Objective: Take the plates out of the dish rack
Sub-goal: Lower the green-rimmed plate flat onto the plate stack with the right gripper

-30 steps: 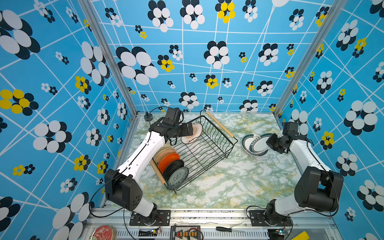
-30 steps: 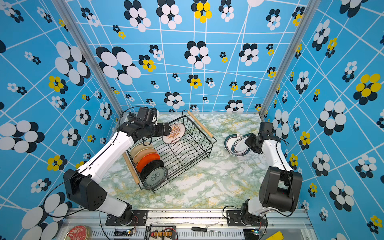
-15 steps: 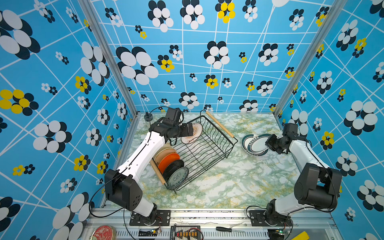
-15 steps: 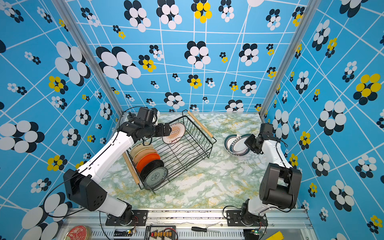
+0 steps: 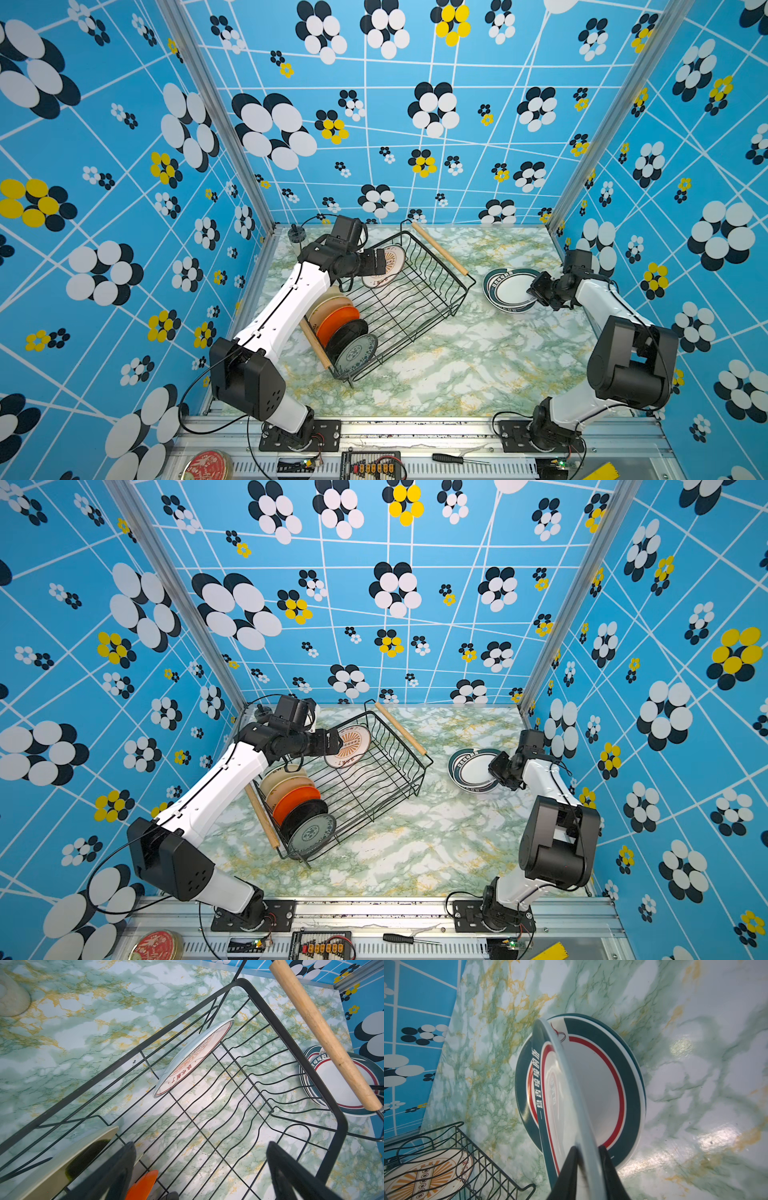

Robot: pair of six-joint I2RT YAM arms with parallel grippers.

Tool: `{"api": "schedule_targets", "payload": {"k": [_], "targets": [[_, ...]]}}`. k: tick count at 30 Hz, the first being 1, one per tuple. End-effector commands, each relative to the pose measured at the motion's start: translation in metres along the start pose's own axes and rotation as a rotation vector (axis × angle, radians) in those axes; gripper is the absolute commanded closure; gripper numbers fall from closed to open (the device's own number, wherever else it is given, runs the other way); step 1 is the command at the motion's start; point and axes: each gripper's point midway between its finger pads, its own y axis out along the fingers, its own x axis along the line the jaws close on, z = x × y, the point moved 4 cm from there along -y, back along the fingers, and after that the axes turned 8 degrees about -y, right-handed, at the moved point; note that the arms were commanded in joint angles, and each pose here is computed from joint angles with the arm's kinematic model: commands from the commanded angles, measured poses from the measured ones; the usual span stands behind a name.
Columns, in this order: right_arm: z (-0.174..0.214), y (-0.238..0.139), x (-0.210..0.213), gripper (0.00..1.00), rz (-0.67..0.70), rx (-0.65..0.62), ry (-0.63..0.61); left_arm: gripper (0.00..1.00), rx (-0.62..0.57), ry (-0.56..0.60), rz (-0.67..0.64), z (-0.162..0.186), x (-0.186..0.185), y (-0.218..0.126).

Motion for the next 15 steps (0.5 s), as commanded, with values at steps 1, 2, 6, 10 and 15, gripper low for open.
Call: {"api": "schedule_targets", "payload": {"k": [1,2,6,10,15], "targets": [[0.0049,0.0033,-0.0051,0.76,0.016,0.035,0.002,0.01,0.009,0.03,0.012,-0.0009,-0.0049,-0.0027],[0.0049,0.0035,-0.0051,0.76,0.017,0.037,0.0,0.01,0.007,0.03,0.009,-0.0014,-0.0045,-0.0027],[0.0045,0.0042,-0.0064,0.67,0.026,0.037,0.0,0.01,0.012,0.037,0.01,-0.0012,-0.0051,-0.0028],[0.005,0.0059,-0.0098,0.59,0.052,0.053,0.001,0.01,0.021,0.042,0.008,0.0002,-0.0056,-0.0015],[0.0042,0.007,-0.011,0.53,0.062,0.057,-0.005,0.01,0.021,0.047,0.005,0.0005,-0.0061,-0.001]]}}
